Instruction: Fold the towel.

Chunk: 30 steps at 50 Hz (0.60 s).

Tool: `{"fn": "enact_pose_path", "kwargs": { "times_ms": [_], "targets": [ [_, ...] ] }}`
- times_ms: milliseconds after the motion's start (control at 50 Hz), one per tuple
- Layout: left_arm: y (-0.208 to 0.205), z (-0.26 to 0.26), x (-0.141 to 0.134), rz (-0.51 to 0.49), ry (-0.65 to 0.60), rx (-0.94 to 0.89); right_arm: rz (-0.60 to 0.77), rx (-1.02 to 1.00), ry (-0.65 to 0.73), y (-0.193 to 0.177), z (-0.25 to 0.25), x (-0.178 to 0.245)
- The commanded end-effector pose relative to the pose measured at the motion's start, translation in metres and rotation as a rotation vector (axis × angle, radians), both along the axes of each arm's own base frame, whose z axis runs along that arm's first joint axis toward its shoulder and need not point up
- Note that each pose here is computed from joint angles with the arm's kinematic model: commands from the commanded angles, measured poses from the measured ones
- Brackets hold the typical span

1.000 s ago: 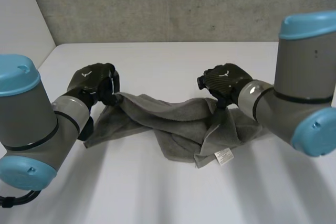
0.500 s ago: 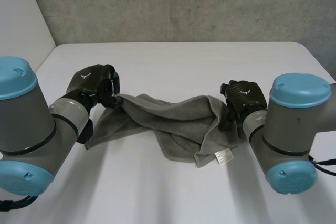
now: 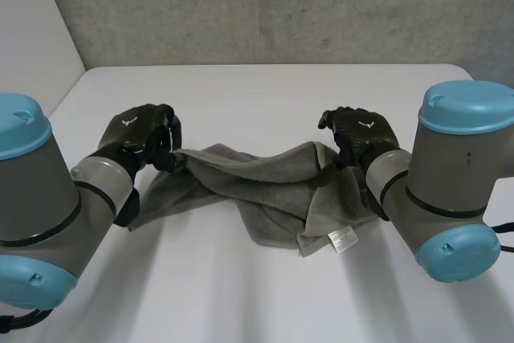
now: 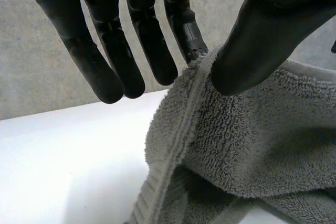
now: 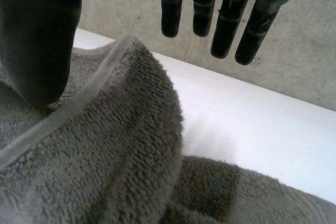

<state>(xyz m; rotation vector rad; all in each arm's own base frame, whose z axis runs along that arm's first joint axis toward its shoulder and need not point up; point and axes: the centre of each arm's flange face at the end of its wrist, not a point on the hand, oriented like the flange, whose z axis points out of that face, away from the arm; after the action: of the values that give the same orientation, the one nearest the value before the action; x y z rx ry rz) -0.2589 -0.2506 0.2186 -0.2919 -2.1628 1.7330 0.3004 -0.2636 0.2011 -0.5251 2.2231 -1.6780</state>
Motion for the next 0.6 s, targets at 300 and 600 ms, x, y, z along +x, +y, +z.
{"fn": "enact_pose_path", "kwargs": {
  "times_ms": [300, 600],
  "targets": [
    [0.012, 0.002, 0.008, 0.008, -0.003, 0.003, 0.046, 0.087, -0.002, -0.013, -0.019, 0.026],
    [0.009, -0.002, 0.008, 0.000, -0.004, -0.003, 0.116, 0.002, 0.152, -0.006, 0.008, 0.022]
  ]
}}
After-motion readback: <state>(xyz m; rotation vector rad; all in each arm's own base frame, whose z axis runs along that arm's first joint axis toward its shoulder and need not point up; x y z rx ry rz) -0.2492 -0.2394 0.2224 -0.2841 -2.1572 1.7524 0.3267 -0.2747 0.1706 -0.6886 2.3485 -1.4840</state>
